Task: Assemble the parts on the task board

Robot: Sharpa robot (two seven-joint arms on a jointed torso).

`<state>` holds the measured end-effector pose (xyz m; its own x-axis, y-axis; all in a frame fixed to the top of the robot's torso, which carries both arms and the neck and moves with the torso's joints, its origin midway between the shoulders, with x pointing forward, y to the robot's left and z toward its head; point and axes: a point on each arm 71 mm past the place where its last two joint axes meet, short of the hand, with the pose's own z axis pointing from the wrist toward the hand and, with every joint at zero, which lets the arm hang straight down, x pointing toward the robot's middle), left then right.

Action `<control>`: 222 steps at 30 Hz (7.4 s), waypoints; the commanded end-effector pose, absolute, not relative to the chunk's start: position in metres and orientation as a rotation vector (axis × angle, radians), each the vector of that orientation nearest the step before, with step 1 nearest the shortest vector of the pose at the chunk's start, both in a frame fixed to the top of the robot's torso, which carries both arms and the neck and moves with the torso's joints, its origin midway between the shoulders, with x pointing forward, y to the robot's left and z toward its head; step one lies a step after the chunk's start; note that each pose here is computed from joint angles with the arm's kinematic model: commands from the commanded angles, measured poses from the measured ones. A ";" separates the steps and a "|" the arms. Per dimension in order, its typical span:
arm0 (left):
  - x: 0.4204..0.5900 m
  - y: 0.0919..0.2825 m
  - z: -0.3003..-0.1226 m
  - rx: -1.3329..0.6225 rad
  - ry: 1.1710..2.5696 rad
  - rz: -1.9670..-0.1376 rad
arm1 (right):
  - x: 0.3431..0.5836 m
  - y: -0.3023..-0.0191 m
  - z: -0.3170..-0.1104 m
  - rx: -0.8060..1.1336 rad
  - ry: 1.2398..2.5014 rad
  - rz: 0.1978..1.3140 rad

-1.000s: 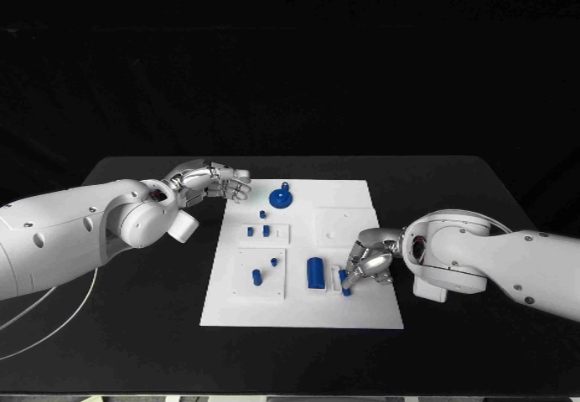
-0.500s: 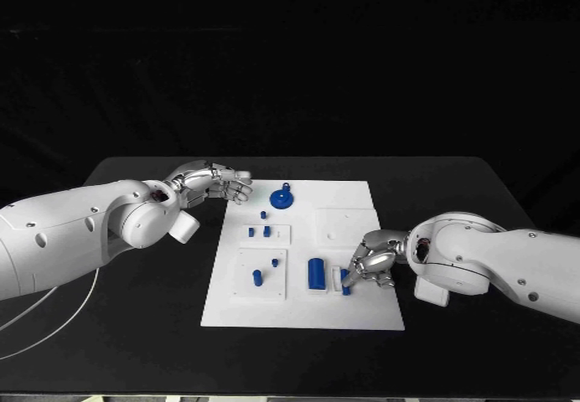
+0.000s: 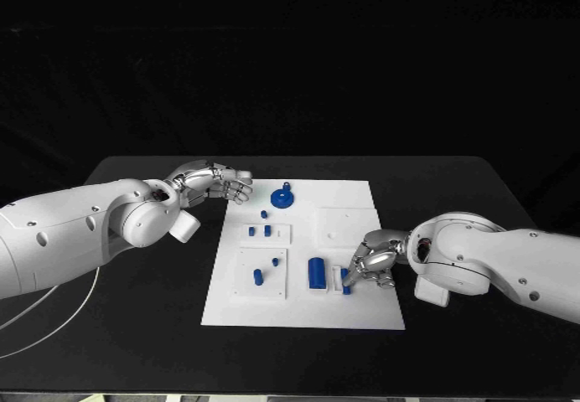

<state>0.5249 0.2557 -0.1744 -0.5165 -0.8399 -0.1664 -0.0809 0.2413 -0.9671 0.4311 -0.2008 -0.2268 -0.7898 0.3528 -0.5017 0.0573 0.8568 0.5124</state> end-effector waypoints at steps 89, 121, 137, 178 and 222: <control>0.523 0.255 -0.176 -0.796 1.846 -1.313 | 0.428 -0.196 -0.219 0.270 2.434 0.712; 0.522 0.255 -0.177 -0.791 1.862 -1.311 | 0.426 -0.193 -0.221 0.159 2.415 0.652; 0.519 0.251 -0.178 -0.858 1.880 -1.339 | 0.429 -0.194 -0.224 0.146 2.407 0.620; 0.521 0.254 -0.179 -0.855 1.887 -1.325 | 0.422 -0.192 -0.226 0.076 2.474 0.624; 0.520 0.254 -0.180 -0.833 1.902 -1.305 | 0.430 -0.187 -0.228 0.081 2.449 0.537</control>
